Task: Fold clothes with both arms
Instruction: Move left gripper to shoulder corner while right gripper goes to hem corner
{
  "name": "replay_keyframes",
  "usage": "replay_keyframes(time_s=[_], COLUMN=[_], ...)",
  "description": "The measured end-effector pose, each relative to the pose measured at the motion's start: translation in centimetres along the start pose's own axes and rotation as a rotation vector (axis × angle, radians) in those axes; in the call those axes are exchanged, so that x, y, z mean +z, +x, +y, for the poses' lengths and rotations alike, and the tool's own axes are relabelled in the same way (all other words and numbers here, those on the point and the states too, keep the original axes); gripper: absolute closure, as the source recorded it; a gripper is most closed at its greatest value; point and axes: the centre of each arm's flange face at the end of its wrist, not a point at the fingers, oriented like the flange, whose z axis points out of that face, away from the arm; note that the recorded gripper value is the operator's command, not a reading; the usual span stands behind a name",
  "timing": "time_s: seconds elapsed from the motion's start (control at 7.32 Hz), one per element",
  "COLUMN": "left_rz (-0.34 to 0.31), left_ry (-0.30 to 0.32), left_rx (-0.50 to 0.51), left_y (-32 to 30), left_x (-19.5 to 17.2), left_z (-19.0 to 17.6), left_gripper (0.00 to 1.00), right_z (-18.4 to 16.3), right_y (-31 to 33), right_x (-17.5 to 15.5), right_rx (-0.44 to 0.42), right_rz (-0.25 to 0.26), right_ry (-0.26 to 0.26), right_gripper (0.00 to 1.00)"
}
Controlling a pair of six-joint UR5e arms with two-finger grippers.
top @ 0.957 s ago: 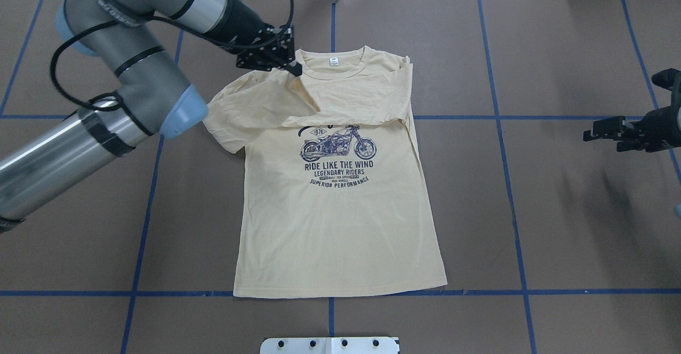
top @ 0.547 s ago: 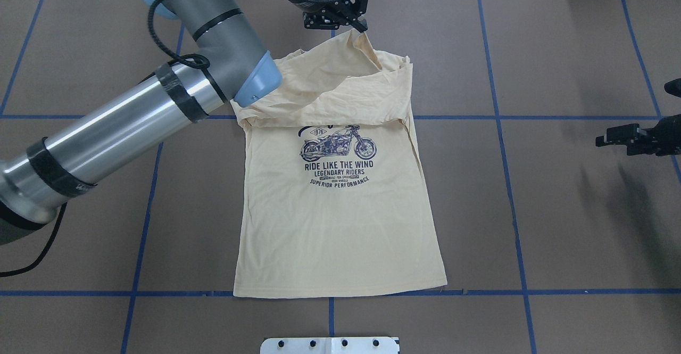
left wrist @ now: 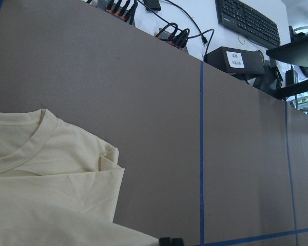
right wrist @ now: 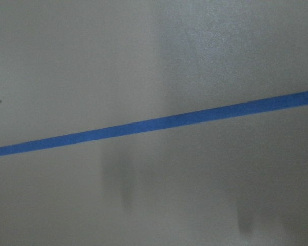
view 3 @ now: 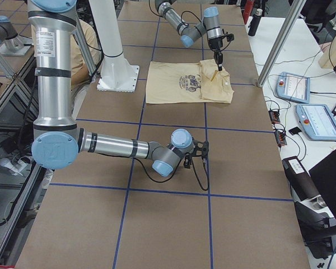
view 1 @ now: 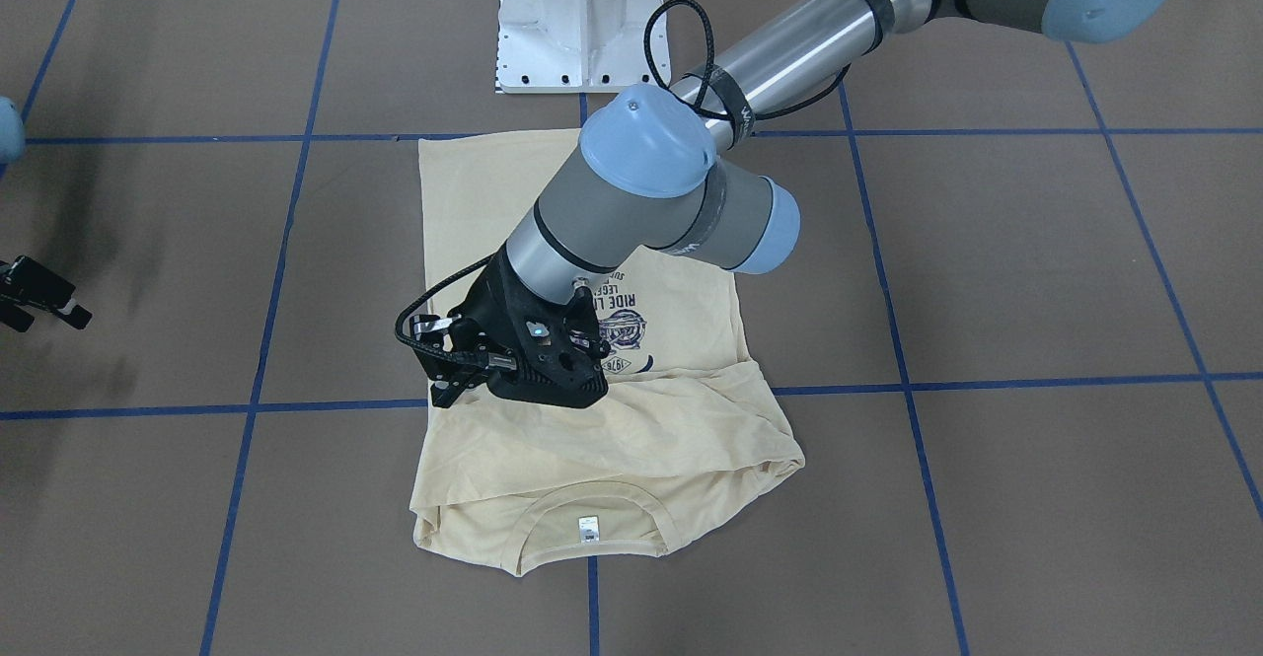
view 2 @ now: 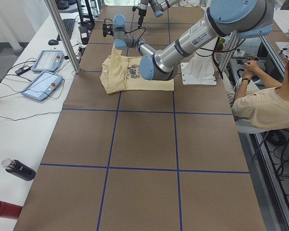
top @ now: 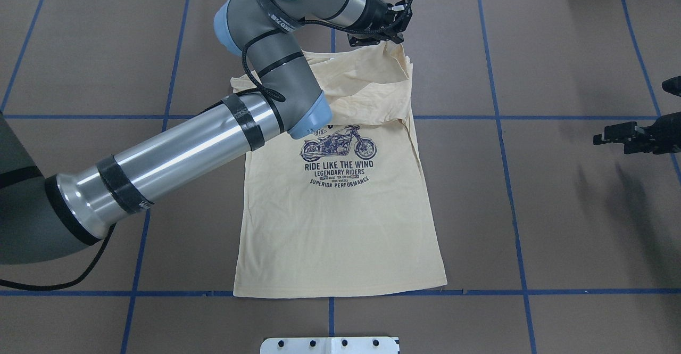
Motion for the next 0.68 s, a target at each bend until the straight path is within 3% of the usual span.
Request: replay_keyframes(time_s=[0.14,0.41,0.68], left_rz=[0.004,0.009,0.006], left_ry=[0.019,0.047,0.068], left_rx=[0.004,-0.002,-0.038], left_y=[-0.1,0.0,0.2], left_x=[1.4,3.5,4.5], left_z=[1.1,1.9,1.9], left_gripper=[0.45,0.27,0.27], right_z=[0.0,-0.1,0.3], right_y=[0.0,-0.1,-1.0], right_x=[0.0,0.0,0.5], right_rx=[0.001,0.002,0.0], right_rz=[-0.001,-0.001,-0.009], right_ry=[0.0,0.002,-0.009], right_gripper=[0.0,0.0,0.0])
